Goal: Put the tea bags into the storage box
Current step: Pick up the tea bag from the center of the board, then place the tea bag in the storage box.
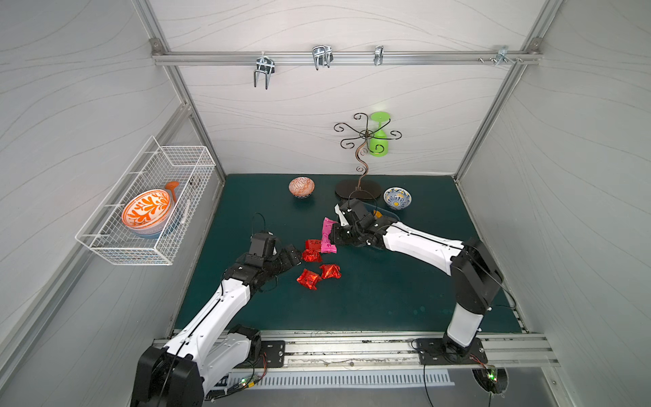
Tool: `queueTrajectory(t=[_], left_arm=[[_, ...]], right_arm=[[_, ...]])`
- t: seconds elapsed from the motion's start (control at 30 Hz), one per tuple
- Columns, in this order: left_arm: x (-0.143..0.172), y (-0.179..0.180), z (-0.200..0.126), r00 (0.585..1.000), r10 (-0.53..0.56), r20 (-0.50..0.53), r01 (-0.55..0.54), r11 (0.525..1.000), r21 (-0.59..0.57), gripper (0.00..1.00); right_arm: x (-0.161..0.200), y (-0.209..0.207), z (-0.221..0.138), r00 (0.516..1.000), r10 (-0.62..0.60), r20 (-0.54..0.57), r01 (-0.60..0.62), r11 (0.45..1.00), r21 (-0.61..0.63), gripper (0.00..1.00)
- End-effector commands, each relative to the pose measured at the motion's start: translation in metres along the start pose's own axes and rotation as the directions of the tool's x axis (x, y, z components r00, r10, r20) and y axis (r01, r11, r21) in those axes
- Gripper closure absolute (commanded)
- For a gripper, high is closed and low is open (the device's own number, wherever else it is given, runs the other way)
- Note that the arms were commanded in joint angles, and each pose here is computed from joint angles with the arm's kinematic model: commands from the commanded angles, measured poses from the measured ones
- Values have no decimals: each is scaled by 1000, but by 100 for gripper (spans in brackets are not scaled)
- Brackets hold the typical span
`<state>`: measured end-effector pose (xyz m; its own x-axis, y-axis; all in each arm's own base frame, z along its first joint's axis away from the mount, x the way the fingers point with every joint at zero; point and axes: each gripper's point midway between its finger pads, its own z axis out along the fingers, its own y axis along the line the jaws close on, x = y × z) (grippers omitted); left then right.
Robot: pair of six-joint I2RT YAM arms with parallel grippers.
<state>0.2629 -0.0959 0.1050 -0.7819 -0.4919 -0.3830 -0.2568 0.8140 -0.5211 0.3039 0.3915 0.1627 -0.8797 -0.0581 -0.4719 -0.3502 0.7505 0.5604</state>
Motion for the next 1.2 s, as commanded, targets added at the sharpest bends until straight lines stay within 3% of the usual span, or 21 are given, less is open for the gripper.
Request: queueTrajectory(t=[0.0,0.13,0.37,0.67,0.83,0.97,1.1,1.17], left_arm=[[-5,-6,-1,1000,23,4,-23,1000,8,3],[-6,-9,-1,1000,23,-4,-23,1000,11,3],[-11,-16,3,1000,11,-13,-11,1000,20,3],[-12,-19,1,1000,10,-18,-9,1000,25,3],[-11,-18,-3,1000,13,-6,-12,1000,27,3],[-11,-17,-6,1000,14,-4,-14,1000,26,3],[-11,-16,-7,1000,18,1,-18,1000,24,3],[-11,-16,-7,1000,20,4,-20,1000,23,3]], right_arm=[[-18,-2,-25,999,-5,43,6,1000,-29,100],[-41,-28,-43,995,36,98,-36,999,-1,100],[-75,-94,-57,957,217,190,-228,973,41,100],[-95,-129,-22,873,445,198,-453,891,-8,100],[-89,-141,9,794,587,156,-591,806,-26,100],[-83,-157,20,735,649,197,-660,751,-11,100],[-83,-159,24,740,643,195,-658,753,13,100],[-83,-157,21,750,632,197,-648,762,22,89]])
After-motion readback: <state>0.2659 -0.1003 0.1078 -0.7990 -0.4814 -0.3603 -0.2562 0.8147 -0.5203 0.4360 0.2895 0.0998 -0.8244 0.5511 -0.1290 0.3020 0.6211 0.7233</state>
